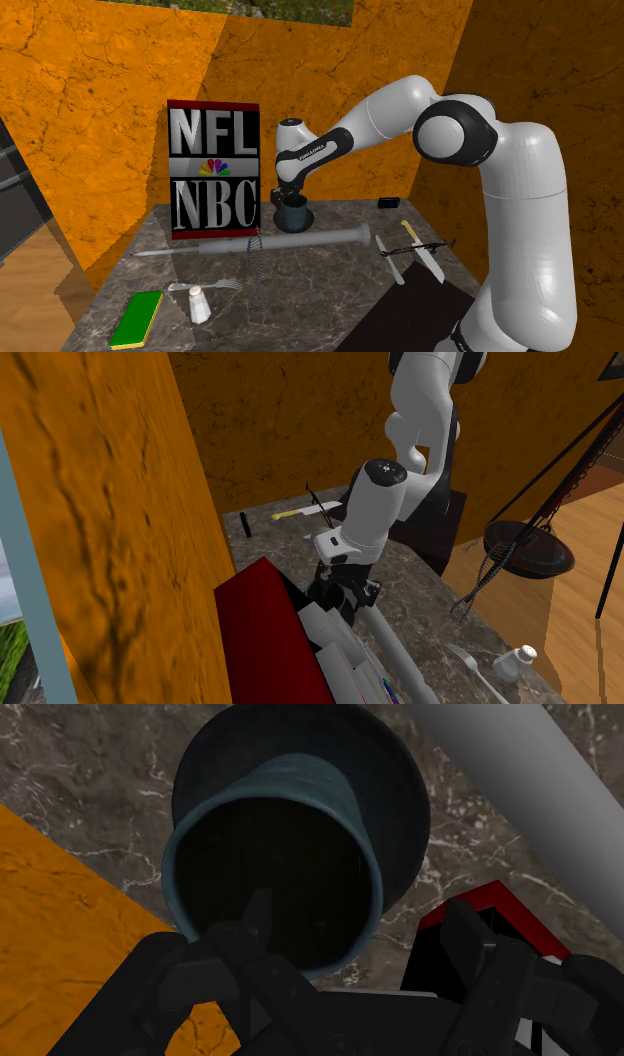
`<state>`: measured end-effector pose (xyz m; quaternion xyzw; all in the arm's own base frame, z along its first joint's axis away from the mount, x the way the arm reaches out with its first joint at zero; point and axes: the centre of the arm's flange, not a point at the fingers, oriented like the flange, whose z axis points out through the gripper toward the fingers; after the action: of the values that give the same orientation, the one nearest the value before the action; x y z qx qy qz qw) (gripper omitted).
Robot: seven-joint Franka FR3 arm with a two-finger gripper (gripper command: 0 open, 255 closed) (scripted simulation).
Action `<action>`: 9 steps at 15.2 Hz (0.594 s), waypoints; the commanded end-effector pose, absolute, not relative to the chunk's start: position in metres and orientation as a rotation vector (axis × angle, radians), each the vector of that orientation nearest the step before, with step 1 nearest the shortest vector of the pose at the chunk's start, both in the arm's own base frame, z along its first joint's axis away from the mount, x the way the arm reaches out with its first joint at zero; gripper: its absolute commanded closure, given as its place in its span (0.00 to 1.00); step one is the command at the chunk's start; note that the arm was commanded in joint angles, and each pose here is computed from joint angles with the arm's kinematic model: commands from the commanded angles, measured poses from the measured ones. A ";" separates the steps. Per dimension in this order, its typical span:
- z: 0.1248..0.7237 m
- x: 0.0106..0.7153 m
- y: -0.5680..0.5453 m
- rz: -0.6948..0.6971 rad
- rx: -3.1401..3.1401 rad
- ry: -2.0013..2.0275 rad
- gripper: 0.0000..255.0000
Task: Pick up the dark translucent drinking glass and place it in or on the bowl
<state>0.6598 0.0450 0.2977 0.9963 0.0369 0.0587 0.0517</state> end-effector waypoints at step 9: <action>0.347 0.654 0.050 0.179 3.031 0.112 0.00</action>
<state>0.6546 0.0505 0.3449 0.9962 0.0369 0.0592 0.0516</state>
